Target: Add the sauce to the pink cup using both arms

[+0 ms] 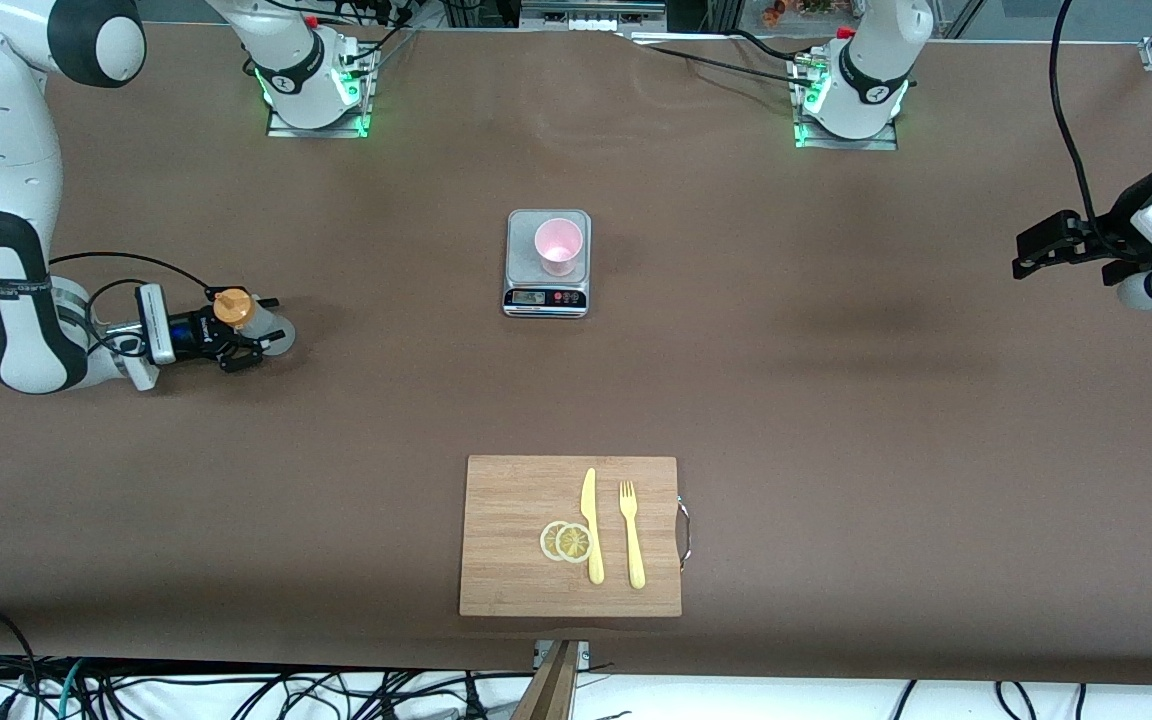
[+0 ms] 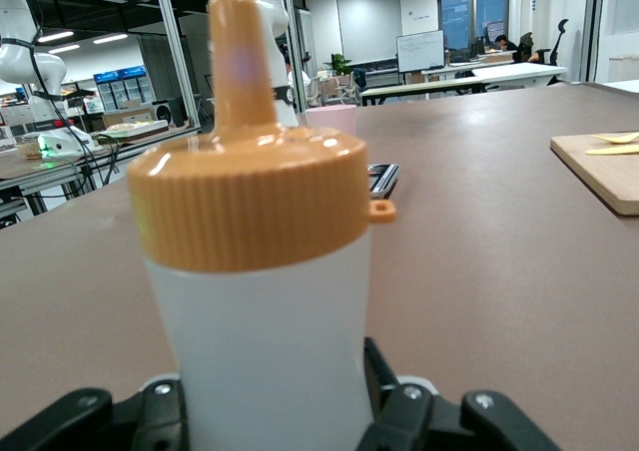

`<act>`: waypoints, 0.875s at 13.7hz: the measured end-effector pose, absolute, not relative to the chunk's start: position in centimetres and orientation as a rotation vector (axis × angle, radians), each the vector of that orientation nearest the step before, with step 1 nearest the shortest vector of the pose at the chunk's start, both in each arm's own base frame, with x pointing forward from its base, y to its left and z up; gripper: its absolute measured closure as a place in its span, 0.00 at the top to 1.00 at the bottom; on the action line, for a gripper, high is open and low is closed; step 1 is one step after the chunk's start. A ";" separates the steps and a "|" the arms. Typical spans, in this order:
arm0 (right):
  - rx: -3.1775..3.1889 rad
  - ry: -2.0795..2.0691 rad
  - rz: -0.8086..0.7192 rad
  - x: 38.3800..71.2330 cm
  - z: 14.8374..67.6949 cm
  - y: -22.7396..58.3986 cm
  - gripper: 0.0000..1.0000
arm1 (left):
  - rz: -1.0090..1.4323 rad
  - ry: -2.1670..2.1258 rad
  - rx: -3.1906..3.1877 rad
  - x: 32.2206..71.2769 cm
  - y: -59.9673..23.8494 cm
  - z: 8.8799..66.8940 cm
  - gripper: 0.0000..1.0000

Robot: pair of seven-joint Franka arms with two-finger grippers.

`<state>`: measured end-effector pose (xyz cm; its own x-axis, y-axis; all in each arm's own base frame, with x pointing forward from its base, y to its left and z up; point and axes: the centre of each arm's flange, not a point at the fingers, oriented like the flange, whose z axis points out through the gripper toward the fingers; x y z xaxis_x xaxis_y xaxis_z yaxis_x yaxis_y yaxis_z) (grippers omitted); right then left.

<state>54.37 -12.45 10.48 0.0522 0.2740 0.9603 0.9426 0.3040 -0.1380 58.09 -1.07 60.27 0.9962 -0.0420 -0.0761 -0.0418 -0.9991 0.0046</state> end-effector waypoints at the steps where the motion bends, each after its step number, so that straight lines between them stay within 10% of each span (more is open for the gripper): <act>1: -1.198 -1.466 -0.755 54.4 10.6 -13.0 0.78 | -0.120 -0.066 3.136 58.1 -1.1 60.3 1.00; 3: -1.223 -1.494 -0.730 54.6 11.2 -14.7 0.99 | -0.120 -0.066 3.136 58.1 -1.1 60.3 1.00; 12: -1.732 -1.711 -0.132 58.8 28.3 -19.5 1.00 | -0.120 -0.066 3.136 58.1 -1.1 60.2 1.00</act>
